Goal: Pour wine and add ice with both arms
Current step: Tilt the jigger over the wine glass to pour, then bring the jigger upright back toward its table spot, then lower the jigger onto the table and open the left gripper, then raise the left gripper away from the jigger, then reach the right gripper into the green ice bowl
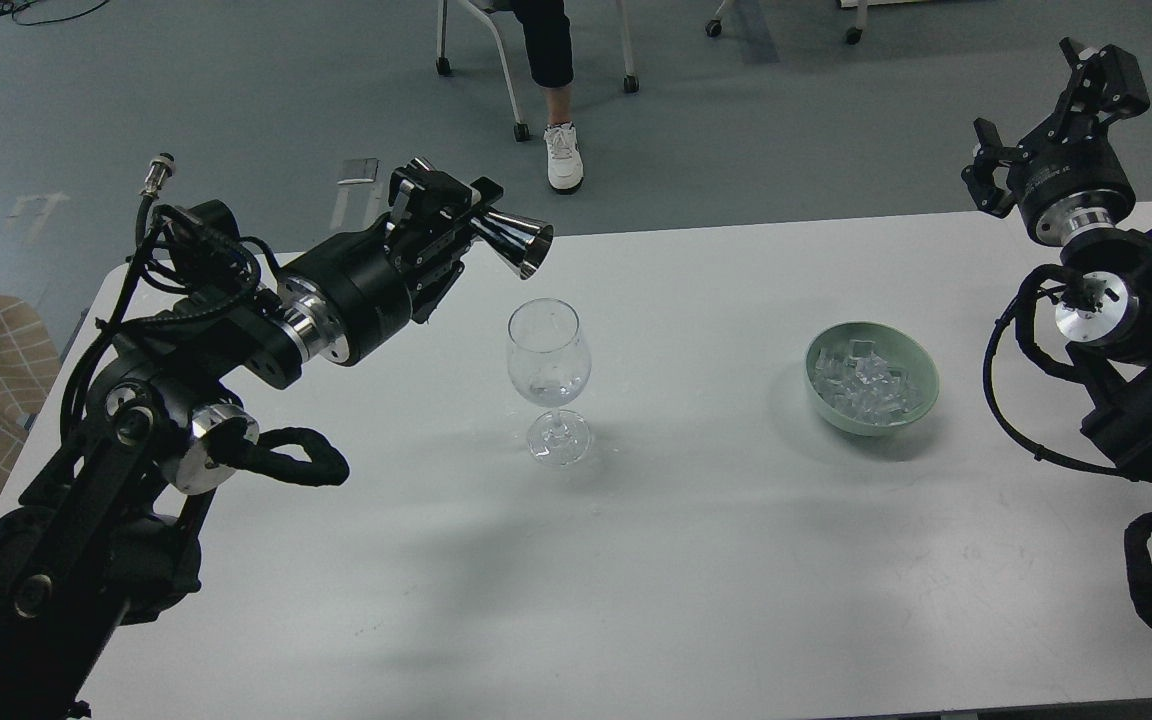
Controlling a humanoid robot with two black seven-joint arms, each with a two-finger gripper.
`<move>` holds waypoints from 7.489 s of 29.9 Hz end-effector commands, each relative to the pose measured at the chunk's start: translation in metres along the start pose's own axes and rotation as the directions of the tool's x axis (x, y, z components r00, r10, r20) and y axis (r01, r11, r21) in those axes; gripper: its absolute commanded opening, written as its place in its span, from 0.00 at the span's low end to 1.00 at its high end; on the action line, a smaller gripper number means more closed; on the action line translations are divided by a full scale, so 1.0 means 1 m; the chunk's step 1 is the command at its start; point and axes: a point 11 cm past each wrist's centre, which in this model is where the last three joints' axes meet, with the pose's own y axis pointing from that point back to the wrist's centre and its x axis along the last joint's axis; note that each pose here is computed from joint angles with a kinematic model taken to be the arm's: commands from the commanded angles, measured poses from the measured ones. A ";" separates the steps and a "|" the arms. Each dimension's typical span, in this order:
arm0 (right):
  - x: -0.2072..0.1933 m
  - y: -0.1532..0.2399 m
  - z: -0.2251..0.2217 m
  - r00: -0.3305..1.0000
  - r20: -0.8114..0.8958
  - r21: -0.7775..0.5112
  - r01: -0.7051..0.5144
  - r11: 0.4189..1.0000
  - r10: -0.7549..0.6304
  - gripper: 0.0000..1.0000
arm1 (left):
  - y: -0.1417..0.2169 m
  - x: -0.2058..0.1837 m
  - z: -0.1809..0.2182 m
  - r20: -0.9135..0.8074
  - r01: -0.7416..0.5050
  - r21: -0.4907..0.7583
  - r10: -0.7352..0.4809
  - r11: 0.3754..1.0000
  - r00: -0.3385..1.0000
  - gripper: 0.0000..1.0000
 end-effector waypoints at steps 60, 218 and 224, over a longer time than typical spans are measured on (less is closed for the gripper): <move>-0.001 0.003 0.006 0.999 -0.025 -0.011 -0.022 1.000 0.022 1.00 | 0.058 0.139 -0.170 -0.982 -0.500 0.064 -0.035 0.864 -0.186 0.09; -0.044 -0.016 -0.086 0.396 -0.852 -0.261 0.247 0.933 -0.343 1.00 | 0.037 0.230 -0.004 -0.900 -0.610 -0.175 0.126 0.773 0.417 0.94; -0.071 -0.012 -0.102 0.019 -0.925 -0.358 0.300 0.884 -0.381 1.00 | 0.030 0.222 -0.009 -0.830 -0.589 -0.160 0.214 0.792 0.514 0.96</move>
